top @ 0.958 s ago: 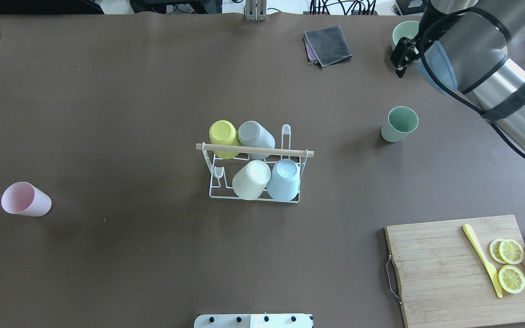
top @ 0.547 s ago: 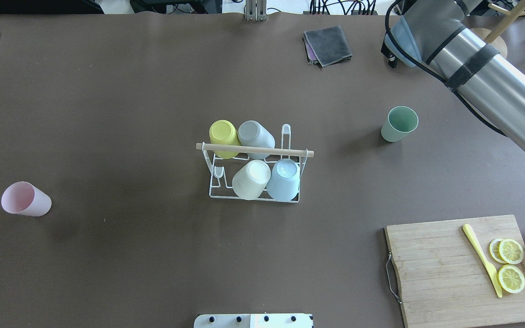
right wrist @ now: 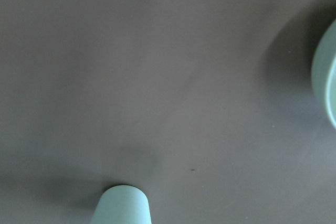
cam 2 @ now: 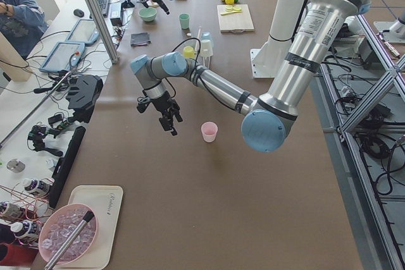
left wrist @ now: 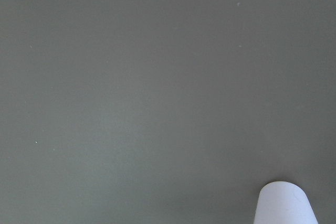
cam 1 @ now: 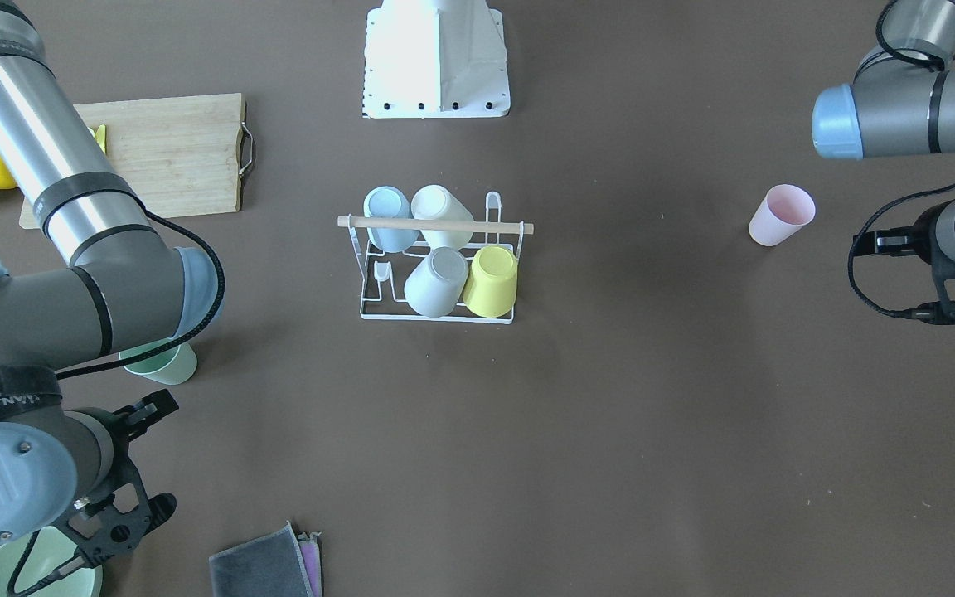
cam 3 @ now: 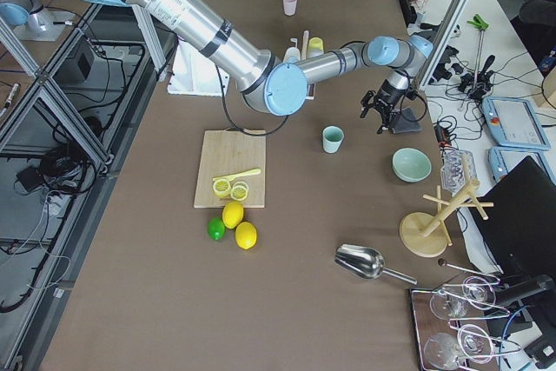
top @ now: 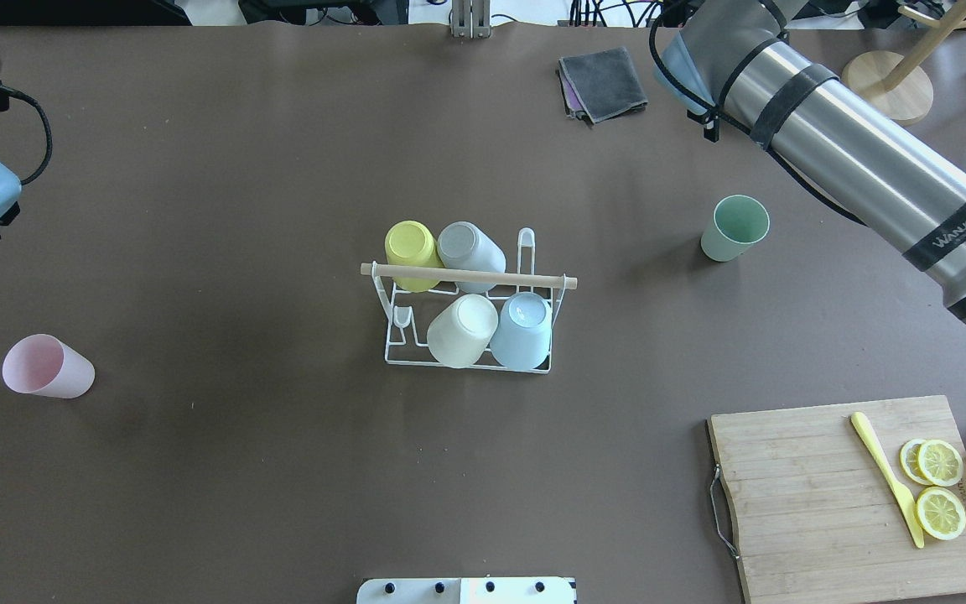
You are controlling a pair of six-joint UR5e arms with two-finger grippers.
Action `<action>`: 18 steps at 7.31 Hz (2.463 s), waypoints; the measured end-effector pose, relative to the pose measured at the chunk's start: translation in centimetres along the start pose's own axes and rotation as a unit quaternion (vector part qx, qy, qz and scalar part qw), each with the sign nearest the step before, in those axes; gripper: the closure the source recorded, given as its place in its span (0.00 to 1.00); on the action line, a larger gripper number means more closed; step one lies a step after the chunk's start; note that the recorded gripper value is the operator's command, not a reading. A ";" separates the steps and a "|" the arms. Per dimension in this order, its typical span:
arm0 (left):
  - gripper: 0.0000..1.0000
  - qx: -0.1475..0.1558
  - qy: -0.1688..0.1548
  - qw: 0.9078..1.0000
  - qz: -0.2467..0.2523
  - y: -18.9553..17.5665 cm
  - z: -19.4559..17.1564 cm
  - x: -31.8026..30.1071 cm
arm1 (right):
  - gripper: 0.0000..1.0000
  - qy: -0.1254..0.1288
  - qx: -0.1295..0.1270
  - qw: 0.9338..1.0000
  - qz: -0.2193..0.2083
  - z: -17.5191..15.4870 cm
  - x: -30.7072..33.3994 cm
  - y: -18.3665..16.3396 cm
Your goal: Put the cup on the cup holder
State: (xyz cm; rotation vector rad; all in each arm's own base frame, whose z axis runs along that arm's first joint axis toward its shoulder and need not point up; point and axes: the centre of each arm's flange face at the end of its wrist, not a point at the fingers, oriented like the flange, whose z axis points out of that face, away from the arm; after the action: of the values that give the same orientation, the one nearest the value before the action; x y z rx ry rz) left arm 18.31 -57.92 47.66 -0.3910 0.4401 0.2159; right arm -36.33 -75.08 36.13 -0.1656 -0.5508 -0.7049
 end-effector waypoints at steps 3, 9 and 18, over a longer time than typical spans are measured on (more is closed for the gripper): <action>0.01 -0.050 0.002 0.998 0.042 -1.9 1.2 2.6 | 0.00 -0.011 -0.046 0.999 -0.009 5.0 -2.8 -1.6; 0.01 -0.142 0.066 0.980 0.119 -6.8 6.8 5.5 | 0.00 -0.021 -0.109 0.994 -0.002 8.6 -4.0 -1.6; 0.01 -0.251 0.005 0.949 0.192 -4.1 10.8 14.6 | 0.00 0.019 -0.193 0.979 -0.067 13.3 -7.0 -2.1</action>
State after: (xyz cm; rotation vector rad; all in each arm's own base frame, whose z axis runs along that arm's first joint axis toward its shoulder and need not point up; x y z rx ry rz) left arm 36.38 -55.48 51.41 -0.8066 0.4670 0.7135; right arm -47.77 -68.37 43.59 -0.4795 -0.3853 -0.9409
